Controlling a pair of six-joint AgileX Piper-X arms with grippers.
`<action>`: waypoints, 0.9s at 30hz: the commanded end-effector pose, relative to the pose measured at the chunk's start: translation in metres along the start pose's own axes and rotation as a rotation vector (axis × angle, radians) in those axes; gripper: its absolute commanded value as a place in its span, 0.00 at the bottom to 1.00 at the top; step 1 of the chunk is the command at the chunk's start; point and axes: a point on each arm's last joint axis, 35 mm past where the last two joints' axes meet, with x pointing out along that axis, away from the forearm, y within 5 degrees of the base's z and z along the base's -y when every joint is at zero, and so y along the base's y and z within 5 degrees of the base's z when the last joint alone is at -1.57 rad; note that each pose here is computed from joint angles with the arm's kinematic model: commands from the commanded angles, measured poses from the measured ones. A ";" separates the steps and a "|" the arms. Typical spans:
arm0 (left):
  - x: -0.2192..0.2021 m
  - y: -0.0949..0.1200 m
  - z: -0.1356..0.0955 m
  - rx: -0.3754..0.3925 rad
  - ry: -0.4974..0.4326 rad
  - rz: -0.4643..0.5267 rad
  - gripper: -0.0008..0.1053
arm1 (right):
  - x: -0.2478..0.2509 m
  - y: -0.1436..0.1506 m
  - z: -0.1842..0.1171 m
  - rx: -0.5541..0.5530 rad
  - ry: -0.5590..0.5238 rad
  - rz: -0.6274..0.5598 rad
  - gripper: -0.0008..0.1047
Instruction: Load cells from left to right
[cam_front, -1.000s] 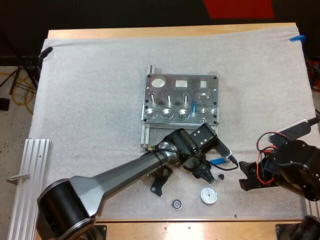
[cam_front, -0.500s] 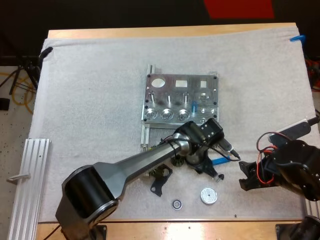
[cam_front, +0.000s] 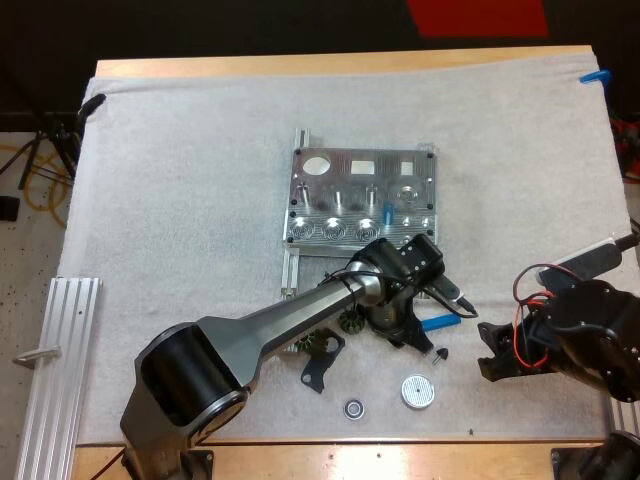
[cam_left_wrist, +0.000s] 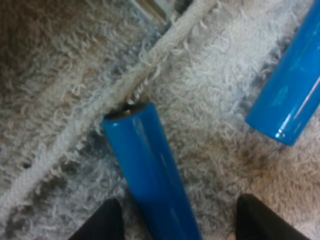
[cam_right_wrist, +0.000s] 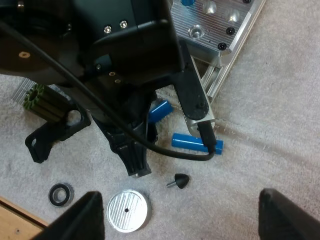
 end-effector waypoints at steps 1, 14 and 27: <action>0.006 0.001 -0.001 -0.006 0.031 0.012 0.48 | -0.001 0.000 0.001 0.003 -0.007 -0.004 0.61; 0.002 0.004 0.001 0.057 0.014 0.104 0.01 | -0.001 0.000 0.001 0.003 -0.007 -0.004 0.61; -0.066 -0.001 0.000 0.153 -0.181 0.092 0.01 | -0.001 0.003 0.005 0.008 -0.042 0.068 0.61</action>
